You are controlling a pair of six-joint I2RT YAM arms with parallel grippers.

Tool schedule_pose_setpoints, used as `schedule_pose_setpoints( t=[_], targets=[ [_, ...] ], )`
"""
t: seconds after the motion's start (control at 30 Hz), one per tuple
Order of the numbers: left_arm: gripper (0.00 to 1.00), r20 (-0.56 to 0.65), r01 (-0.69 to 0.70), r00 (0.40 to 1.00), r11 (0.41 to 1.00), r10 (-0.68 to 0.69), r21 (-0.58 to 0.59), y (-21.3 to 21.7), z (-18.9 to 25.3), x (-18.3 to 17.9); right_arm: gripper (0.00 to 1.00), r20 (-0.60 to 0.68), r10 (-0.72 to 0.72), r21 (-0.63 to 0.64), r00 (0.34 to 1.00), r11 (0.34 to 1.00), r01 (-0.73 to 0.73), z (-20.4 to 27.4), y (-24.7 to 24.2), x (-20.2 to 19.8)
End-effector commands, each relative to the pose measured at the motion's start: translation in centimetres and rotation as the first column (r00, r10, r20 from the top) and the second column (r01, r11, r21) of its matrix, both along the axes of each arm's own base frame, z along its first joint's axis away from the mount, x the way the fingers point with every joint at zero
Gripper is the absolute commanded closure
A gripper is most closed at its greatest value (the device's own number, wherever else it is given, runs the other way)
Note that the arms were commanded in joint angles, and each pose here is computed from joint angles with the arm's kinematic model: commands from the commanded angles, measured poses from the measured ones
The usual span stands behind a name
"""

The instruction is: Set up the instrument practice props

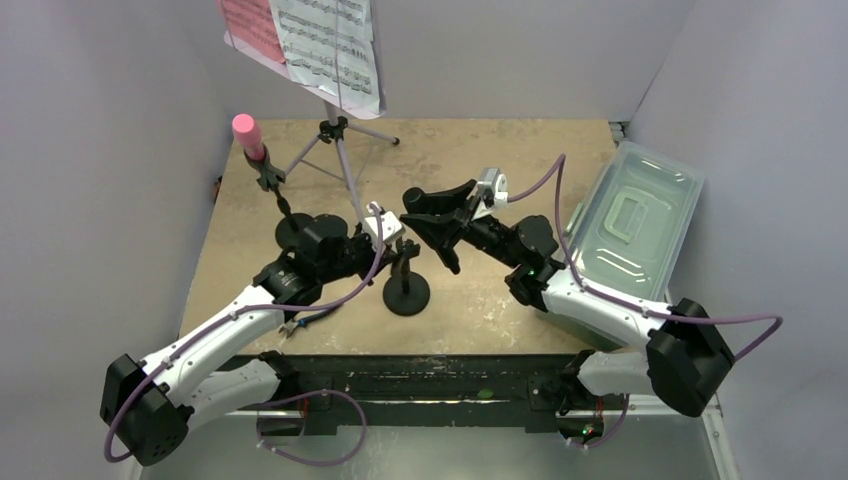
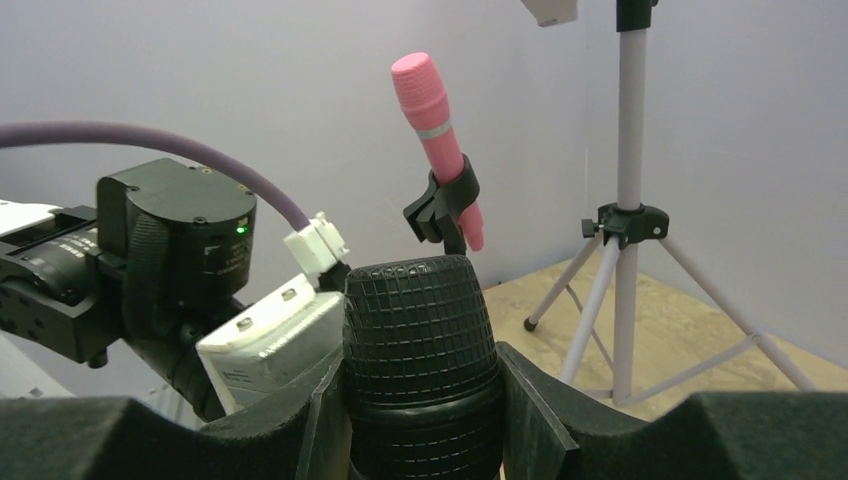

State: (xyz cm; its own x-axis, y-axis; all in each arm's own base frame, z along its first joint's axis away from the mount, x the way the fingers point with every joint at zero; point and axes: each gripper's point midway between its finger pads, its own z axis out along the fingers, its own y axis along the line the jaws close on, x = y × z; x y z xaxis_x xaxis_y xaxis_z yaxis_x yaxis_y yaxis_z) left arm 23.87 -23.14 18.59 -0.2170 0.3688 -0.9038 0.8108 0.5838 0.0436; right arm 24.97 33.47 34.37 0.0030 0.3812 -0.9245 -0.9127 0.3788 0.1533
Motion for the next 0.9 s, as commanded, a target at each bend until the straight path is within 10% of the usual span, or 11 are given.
schedule_pose_setpoints(
  t=[0.0,0.23,0.4,0.6,0.87],
  targets=[
    [1.0,0.067,0.022,0.998,0.997,-0.017,-0.068,-0.6,2.7,0.5,1.0,0.085,0.005,0.107,0.996,0.994,-0.014,3.8,0.2,0.1],
    [0.98,0.051,-0.01,0.999,0.998,0.013,-0.061,-0.1,2.4,0.4,1.0,0.045,0.005,0.113,0.999,0.994,-0.01,3.6,0.1,0.0],
    [0.11,-0.017,-0.056,0.998,0.994,0.055,-0.098,0.2,2.7,-0.1,1.0,-0.044,-0.103,0.021,0.994,0.994,0.104,3.1,-1.5,1.1],
    [0.05,-0.129,-0.251,0.962,0.965,0.24,-0.078,2.4,2.4,0.2,1.0,-0.492,-0.523,-0.254,0.696,0.851,0.461,-6.5,-7.0,9.0],
    [0.03,-0.067,-0.484,0.875,0.872,0.48,-0.071,7.9,7.8,0.1,0.99,-0.342,-0.844,-0.762,0.413,0.506,0.405,-20.2,-12.0,11.5]
  ],
)
